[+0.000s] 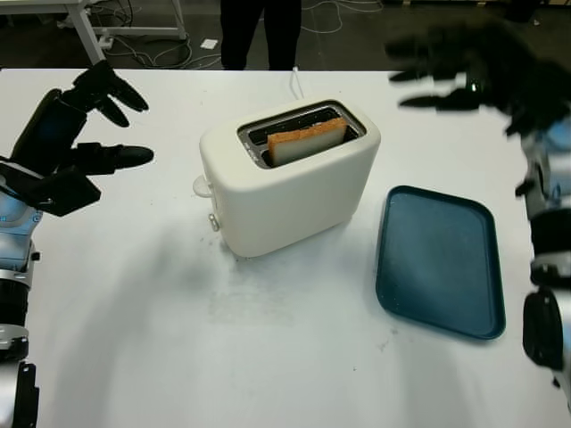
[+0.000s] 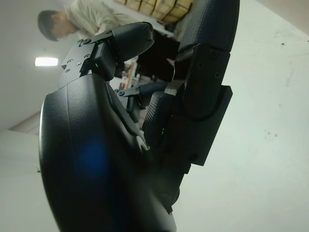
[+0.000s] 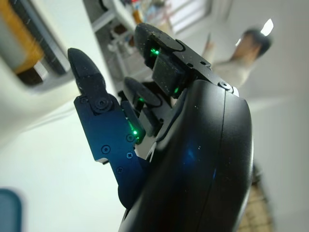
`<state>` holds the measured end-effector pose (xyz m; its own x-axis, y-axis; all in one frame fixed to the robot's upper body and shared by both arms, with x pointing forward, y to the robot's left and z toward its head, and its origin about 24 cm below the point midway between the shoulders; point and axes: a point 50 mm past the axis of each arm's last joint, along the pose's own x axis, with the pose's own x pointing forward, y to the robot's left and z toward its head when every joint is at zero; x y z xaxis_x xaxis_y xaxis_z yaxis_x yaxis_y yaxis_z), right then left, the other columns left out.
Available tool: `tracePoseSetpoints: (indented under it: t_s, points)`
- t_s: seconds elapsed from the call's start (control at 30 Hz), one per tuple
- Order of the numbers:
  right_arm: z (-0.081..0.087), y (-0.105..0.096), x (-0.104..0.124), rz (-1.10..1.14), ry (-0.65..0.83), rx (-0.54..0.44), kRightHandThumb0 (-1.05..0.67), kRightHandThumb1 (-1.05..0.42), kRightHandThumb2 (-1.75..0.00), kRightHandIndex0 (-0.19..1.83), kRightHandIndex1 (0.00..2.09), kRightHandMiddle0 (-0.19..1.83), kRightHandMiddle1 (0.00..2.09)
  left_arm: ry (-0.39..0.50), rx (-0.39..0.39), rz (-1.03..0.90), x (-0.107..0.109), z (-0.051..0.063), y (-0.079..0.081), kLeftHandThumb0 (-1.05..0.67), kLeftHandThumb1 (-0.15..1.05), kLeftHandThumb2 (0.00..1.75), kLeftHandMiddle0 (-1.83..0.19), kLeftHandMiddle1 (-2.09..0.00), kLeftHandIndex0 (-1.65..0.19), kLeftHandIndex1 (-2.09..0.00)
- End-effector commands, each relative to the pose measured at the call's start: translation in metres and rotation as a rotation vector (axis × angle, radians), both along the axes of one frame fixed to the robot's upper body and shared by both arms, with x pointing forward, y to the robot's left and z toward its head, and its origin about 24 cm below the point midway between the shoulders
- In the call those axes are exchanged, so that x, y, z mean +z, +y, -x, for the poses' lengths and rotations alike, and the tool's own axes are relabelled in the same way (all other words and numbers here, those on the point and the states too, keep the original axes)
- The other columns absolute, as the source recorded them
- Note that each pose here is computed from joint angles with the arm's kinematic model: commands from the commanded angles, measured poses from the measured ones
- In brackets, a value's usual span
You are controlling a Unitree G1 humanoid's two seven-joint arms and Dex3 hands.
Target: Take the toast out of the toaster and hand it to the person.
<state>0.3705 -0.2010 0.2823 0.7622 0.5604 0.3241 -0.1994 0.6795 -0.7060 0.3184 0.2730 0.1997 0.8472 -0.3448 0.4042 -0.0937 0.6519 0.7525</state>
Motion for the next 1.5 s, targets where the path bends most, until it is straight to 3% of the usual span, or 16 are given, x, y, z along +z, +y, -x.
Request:
tracePoseSetpoints:
  t_s: [0.0, 0.13, 0.23, 0.37, 0.6, 1.03, 1.1, 1.2, 1.47]
  points:
    - [0.000, 0.013, 0.010, 0.061, -0.066, 0.023, -0.33, -0.64, 0.00, 0.85, 0.33, 0.91, 0.04, -0.011, -0.009, 0.009, 0.002, -0.001, -0.001, -0.95, 0.92, 0.14, -0.28, -1.60, -0.17, -1.49]
    - [0.000, 0.037, 0.018, 0.194, -0.144, 0.037, -0.60, -0.67, -0.01, 0.89, 0.33, 0.93, 0.04, -0.010, -0.005, 0.012, 0.002, 0.000, -0.001, -0.95, 0.92, 0.14, -0.28, -1.60, -0.18, -1.49]
    - [0.000, 0.052, 0.018, 0.258, -0.167, 0.075, -0.69, -0.69, -0.01, 0.89, 0.35, 0.94, 0.03, -0.009, -0.005, 0.012, 0.002, 0.000, -0.001, -0.95, 0.92, 0.14, -0.27, -1.60, -0.17, -1.50]
    - [0.001, 0.068, 0.013, 0.363, -0.194, 0.110, -0.71, -0.69, 0.00, 0.72, 0.61, 0.92, 0.02, -0.012, -0.007, 0.011, 0.002, 0.000, -0.001, -0.94, 0.92, 0.14, -0.27, -1.60, -0.17, -1.50]
    - [0.002, 0.091, -0.001, 0.439, -0.213, 0.167, -0.61, -0.64, 0.00, 0.70, 0.58, 0.93, 0.01, -0.021, -0.010, 0.014, 0.001, 0.000, 0.000, -0.94, 0.92, 0.16, -0.26, -1.61, -0.17, -1.50]
    - [0.001, 0.100, -0.011, 0.549, -0.129, 0.167, -0.60, -0.69, -0.01, 0.64, 0.62, 0.89, 0.00, -0.021, -0.008, 0.015, 0.000, -0.001, 0.002, -0.95, 0.92, 0.17, -0.27, -1.60, -0.16, -1.48]
    - [0.000, 0.100, -0.015, 0.556, -0.118, 0.174, -0.58, -0.68, 0.00, 0.67, 0.68, 0.90, 0.01, -0.023, -0.009, 0.015, 0.000, -0.001, 0.001, -0.94, 0.92, 0.16, -0.26, -1.60, -0.16, -1.48]
    - [-0.001, 0.101, -0.020, 0.570, -0.100, 0.184, -0.56, -0.66, 0.00, 0.65, 1.00, 0.92, 0.01, -0.021, -0.008, 0.019, 0.000, -0.001, 0.001, -0.94, 0.92, 0.16, -0.27, -1.60, -0.16, -1.48]
    - [-0.001, 0.102, -0.026, 0.611, -0.091, 0.186, -0.59, -0.68, 0.00, 0.58, 1.08, 0.93, 0.01, -0.016, 0.002, 0.014, 0.001, -0.001, 0.002, -0.95, 0.92, 0.17, -0.27, -1.61, -0.16, -1.49]
